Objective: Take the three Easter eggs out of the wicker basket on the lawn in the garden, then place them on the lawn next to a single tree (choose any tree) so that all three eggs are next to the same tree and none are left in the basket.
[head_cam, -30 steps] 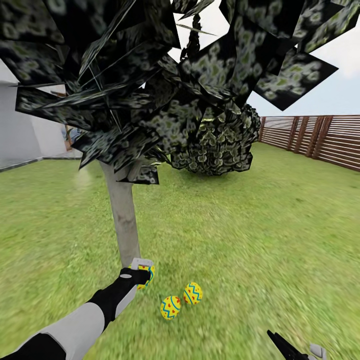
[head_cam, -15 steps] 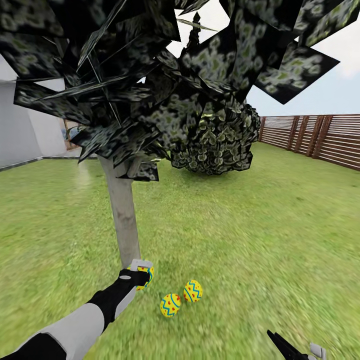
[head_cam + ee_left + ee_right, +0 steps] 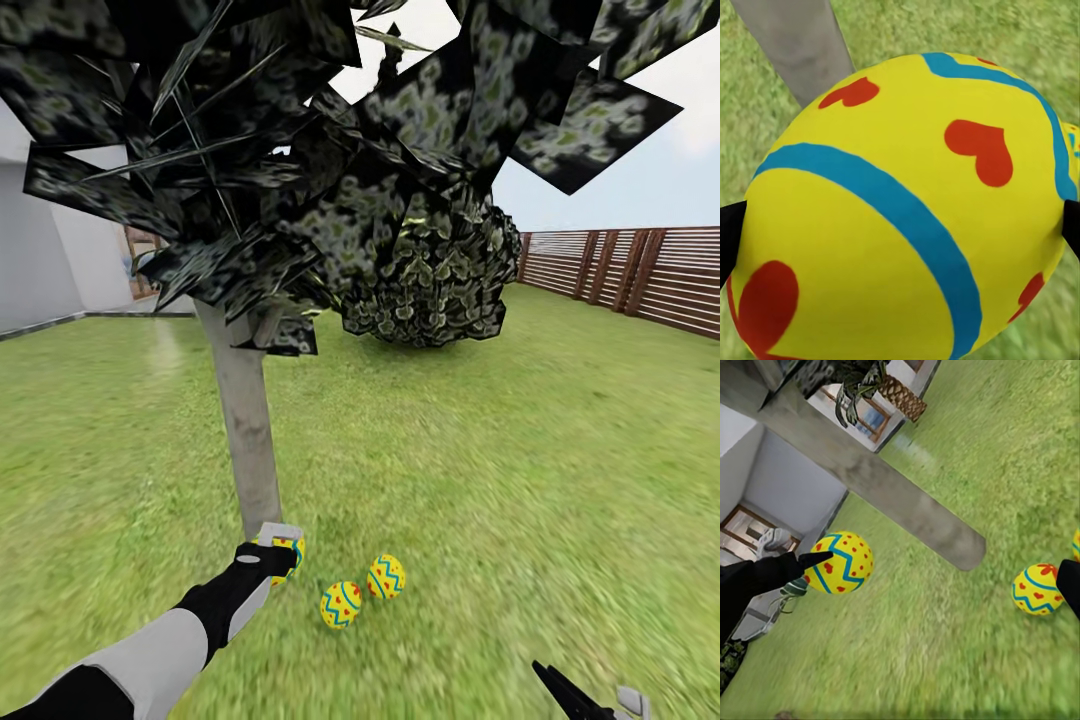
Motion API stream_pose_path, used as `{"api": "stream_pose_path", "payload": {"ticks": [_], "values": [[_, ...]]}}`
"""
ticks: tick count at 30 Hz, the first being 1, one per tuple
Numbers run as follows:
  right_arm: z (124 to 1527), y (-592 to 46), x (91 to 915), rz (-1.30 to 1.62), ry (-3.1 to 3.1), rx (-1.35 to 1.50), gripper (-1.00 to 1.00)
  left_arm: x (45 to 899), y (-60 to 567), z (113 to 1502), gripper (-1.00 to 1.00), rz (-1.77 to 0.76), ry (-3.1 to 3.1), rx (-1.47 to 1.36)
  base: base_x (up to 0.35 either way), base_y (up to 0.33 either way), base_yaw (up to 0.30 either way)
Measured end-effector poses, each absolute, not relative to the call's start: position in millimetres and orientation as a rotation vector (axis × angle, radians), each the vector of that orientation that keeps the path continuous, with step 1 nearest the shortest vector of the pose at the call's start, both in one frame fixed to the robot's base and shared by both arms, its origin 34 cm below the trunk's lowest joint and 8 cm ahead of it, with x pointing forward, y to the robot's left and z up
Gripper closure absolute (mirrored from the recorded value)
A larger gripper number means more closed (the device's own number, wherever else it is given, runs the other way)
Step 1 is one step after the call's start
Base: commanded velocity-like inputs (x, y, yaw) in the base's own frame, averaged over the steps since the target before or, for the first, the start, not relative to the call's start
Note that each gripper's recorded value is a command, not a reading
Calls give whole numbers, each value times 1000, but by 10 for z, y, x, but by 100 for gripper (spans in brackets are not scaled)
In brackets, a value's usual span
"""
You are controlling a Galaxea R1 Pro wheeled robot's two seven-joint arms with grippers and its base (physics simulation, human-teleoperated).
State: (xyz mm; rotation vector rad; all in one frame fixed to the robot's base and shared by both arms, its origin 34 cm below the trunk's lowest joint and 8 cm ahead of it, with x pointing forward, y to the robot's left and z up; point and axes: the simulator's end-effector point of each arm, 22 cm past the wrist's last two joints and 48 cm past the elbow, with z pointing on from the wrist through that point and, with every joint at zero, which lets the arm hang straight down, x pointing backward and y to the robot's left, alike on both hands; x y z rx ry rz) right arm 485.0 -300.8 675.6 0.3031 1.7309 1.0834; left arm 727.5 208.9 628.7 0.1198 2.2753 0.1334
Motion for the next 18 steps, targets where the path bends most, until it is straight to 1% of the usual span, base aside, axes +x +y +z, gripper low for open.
{"api": "stream_pose_path", "payload": {"ticks": [18], "values": [[6573, -3020, 4862, 1083, 1692, 275, -100, 7242, 2092, 5950, 100, 133, 2262, 119, 0, 0, 0]]}}
